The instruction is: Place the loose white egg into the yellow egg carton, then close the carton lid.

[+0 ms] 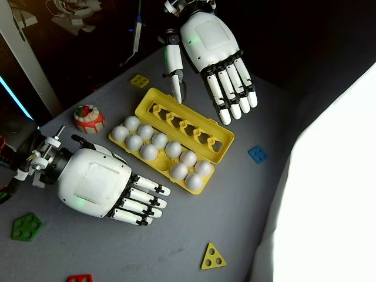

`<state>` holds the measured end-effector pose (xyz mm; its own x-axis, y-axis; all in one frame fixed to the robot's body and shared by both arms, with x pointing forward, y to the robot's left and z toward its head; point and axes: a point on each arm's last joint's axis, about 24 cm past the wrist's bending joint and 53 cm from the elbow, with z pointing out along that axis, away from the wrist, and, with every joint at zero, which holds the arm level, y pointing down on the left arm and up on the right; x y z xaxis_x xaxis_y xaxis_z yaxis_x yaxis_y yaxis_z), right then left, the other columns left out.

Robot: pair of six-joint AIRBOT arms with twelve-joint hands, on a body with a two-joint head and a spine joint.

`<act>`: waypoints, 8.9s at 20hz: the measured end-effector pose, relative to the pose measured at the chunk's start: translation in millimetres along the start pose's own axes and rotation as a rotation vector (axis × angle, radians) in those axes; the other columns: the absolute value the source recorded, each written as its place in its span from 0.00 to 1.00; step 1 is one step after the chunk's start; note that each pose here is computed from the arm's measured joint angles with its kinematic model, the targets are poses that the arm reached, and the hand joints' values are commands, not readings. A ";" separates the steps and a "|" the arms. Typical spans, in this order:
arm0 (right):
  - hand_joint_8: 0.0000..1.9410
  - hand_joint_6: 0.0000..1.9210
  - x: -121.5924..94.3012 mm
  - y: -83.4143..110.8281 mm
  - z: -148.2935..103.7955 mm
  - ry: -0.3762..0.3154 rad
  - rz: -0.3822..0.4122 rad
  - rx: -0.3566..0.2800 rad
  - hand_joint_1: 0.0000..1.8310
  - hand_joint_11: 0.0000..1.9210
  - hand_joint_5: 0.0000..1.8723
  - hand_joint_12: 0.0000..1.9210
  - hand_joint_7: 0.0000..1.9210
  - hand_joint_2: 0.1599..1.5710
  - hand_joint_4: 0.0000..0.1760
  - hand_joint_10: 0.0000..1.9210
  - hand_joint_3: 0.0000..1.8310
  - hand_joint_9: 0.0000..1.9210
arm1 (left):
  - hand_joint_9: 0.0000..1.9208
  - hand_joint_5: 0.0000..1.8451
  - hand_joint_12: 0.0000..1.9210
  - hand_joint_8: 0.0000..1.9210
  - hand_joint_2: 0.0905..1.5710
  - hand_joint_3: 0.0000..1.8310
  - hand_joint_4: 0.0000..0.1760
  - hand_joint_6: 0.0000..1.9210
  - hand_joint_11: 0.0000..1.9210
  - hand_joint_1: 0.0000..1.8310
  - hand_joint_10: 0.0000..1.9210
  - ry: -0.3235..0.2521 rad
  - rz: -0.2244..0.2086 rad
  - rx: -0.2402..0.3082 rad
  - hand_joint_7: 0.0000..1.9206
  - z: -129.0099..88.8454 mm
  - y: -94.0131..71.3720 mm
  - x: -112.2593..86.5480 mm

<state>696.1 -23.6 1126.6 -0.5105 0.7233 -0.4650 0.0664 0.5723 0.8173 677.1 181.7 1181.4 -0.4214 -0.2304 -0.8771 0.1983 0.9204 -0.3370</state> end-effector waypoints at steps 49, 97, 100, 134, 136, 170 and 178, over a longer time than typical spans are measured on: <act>0.00 0.45 2.7 18.9 16.8 -0.004 0.076 -0.187 0.64 0.00 0.56 0.32 0.32 0.65 0.00 0.00 0.00 0.16 | 0.05 0.08 0.19 0.00 0.84 0.00 0.32 0.00 0.00 0.05 0.00 0.059 -0.156 -0.227 0.06 -21.7 49.4 23.3; 0.00 0.00 32.1 48.6 30.7 -0.023 0.229 -0.447 0.22 0.00 0.08 0.44 0.11 0.56 0.00 0.00 0.00 0.12 | 0.03 0.06 0.15 0.00 0.85 0.00 0.34 0.00 0.00 0.04 0.00 0.020 -0.200 -0.294 0.04 -27.1 86.4 4.7; 0.00 0.00 32.3 53.1 28.1 -0.014 0.208 -0.468 0.20 0.00 0.06 0.41 0.09 0.56 0.00 0.00 0.00 0.10 | 0.04 0.06 0.15 0.00 0.84 0.00 0.32 0.00 0.00 0.06 0.00 0.020 -0.199 -0.295 0.05 -27.1 87.0 4.6; 0.00 0.00 -99.2 -62.8 -81.9 0.024 -0.537 -0.280 0.01 0.00 0.09 0.25 0.12 0.70 0.00 0.00 0.00 0.11 | 0.26 0.23 0.59 0.01 0.82 0.00 0.02 0.01 0.00 0.11 0.04 -0.075 -1.186 -0.657 0.29 -34.2 145.3 98.4; 0.00 0.00 -98.0 -56.9 -89.5 0.014 -0.512 -0.293 0.01 0.00 0.09 0.26 0.12 0.70 0.00 0.00 0.00 0.11 | 0.27 0.23 0.62 0.01 0.83 0.00 0.02 0.01 0.00 0.10 0.04 -0.065 -1.205 -0.651 0.29 -30.6 140.0 105.1; 0.00 0.00 -92.5 -51.3 -96.0 -0.020 -0.504 -0.297 0.00 0.00 0.10 0.34 0.13 0.71 0.00 0.01 0.00 0.12 | 0.24 0.23 0.61 0.00 0.82 0.00 0.05 0.00 0.00 0.10 0.04 -0.075 -1.367 -0.594 0.27 -21.2 96.6 101.3; 0.00 0.01 -92.5 -51.2 -96.0 -0.021 -0.506 -0.297 0.00 0.00 0.11 0.30 0.13 0.71 0.00 0.00 0.00 0.11 | 0.23 0.23 0.60 0.00 0.83 0.00 0.04 0.00 0.00 0.11 0.04 -0.026 -1.328 -0.491 0.26 -26.9 34.0 79.7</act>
<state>657.6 -156.9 1160.5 -0.3989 0.3975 -0.8263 -0.4261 0.7176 0.5509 626.4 203.1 1109.3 -0.0306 -0.9994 -0.0143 -0.6523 0.0308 -0.7573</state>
